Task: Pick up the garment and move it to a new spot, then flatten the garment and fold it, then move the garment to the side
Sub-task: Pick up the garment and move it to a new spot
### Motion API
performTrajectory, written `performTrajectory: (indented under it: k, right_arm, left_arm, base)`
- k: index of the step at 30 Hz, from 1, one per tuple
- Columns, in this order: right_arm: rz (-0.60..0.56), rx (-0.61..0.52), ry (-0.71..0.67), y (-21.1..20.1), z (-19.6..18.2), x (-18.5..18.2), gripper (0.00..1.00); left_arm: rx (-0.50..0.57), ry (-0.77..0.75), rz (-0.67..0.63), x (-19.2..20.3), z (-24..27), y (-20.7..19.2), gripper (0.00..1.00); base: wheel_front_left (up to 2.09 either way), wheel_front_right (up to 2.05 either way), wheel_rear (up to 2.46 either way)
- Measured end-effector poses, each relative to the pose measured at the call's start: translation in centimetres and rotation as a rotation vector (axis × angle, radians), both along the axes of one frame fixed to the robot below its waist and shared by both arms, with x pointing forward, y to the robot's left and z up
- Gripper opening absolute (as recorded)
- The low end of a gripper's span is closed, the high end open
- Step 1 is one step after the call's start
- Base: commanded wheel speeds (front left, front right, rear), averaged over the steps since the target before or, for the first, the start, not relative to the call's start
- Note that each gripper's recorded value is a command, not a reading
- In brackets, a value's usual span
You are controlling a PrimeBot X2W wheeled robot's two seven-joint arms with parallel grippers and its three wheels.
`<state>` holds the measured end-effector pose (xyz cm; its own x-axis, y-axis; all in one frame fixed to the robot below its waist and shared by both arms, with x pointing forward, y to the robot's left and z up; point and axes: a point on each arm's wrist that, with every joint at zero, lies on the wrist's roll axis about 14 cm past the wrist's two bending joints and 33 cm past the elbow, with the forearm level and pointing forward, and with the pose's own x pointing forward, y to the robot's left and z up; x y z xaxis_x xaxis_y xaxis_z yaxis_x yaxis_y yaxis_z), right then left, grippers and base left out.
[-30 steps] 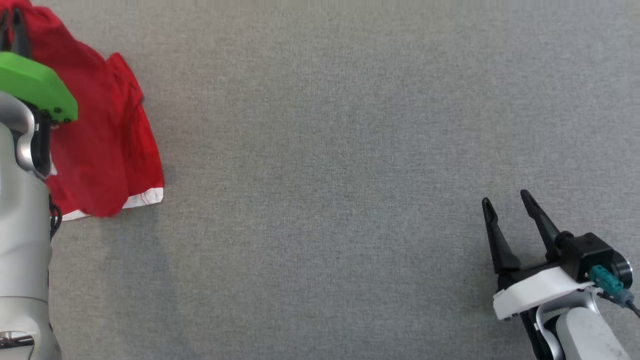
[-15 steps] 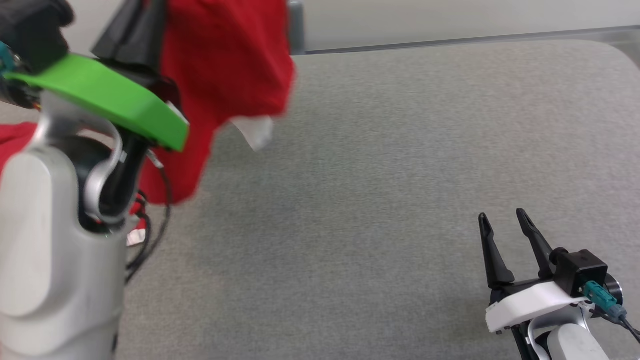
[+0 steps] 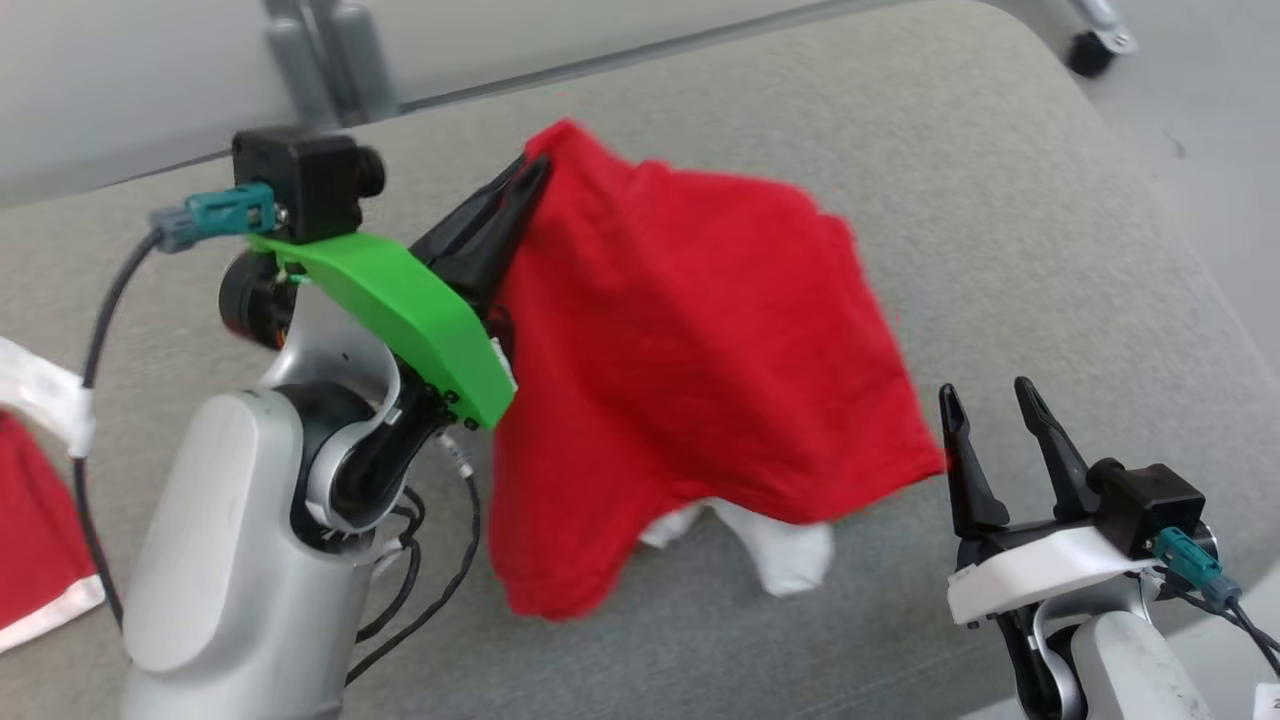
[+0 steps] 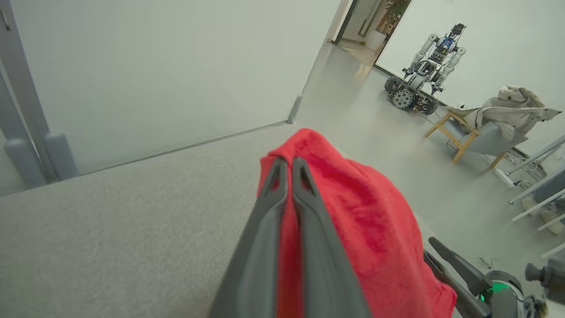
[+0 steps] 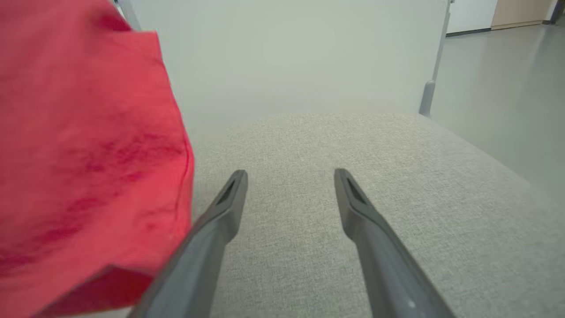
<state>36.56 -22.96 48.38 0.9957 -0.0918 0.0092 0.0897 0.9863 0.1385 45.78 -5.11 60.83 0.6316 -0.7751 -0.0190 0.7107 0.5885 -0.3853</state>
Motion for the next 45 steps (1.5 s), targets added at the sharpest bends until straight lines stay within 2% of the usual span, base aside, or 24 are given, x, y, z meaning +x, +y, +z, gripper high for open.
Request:
performTrajectory:
  k: [4, 7, 9, 10, 14, 18, 22, 25, 31, 37, 45]
  right_arm:
    - [-0.065, 0.0, 0.025, -1.8, -0.6, -1.3, 1.0]
    - [-0.1, -0.005, 0.04, -2.7, -0.9, -1.8, 1.0]
    - [-0.12, -0.01, 0.048, -3.3, -1.0, -2.0, 1.0]
    - [-0.132, -0.012, 0.056, -3.6, -1.2, -2.2, 1.0]
    - [-0.157, -0.027, 0.08, -4.4, -1.8, -2.4, 1.0]
    - [-0.155, -0.057, 0.08, -4.8, -1.6, -2.5, 1.0]
    - [-0.142, -0.098, 0.079, -5.0, -1.3, -3.1, 1.0]
    - [-0.125, -0.129, 0.058, -5.0, -0.5, -3.1, 1.0]
    - [-0.072, -0.184, -0.017, -4.0, 2.0, -3.7, 1.0]
    - [-0.043, -0.197, -0.068, -3.3, 3.3, -4.1, 1.0]
    - [0.034, -0.217, -0.084, -1.0, 3.5, -3.7, 1.0]
  left_arm:
    - [0.075, 0.173, 0.068, 2.8, -7.7, -0.2, 0.0]
    - [0.132, 0.196, 0.13, 4.8, -12.0, 0.4, 0.01]
    - [0.151, 0.145, 0.166, 6.0, -13.3, 0.6, 0.71]
    - [0.16, 0.13, 0.176, 6.3, -14.2, 0.5, 1.0]
    - [0.182, 0.068, 0.202, 6.0, -17.1, 0.3, 1.0]
    - [0.163, -0.009, 0.268, 5.6, -17.3, 1.2, 1.0]
    - [0.126, -0.019, 0.321, 4.1, -16.7, 2.1, 1.0]
    - [0.08, -0.088, 0.402, 3.5, -14.0, 4.3, 1.0]
    - [0.097, -0.13, 0.508, -2.6, -12.7, 8.8, 1.0]
    - [0.165, -0.172, 0.59, -7.9, -12.1, 12.5, 1.0]
    - [0.222, -0.173, 0.708, -11.9, -12.3, 17.0, 1.0]
  base:
    - [0.0, 0.0, 0.0]
    - [0.0, 0.0, 0.0]
    - [0.0, 0.0, 0.0]
    - [0.0, 0.0, 0.0]
    - [0.0, 0.0, 0.0]
    - [0.0, 0.0, 0.0]
    - [0.0, 0.0, 0.0]
    - [0.0, 0.0, 0.0]
    - [0.0, 0.0, 0.0]
    - [0.0, 0.0, 0.0]
    - [0.0, 0.0, 0.0]
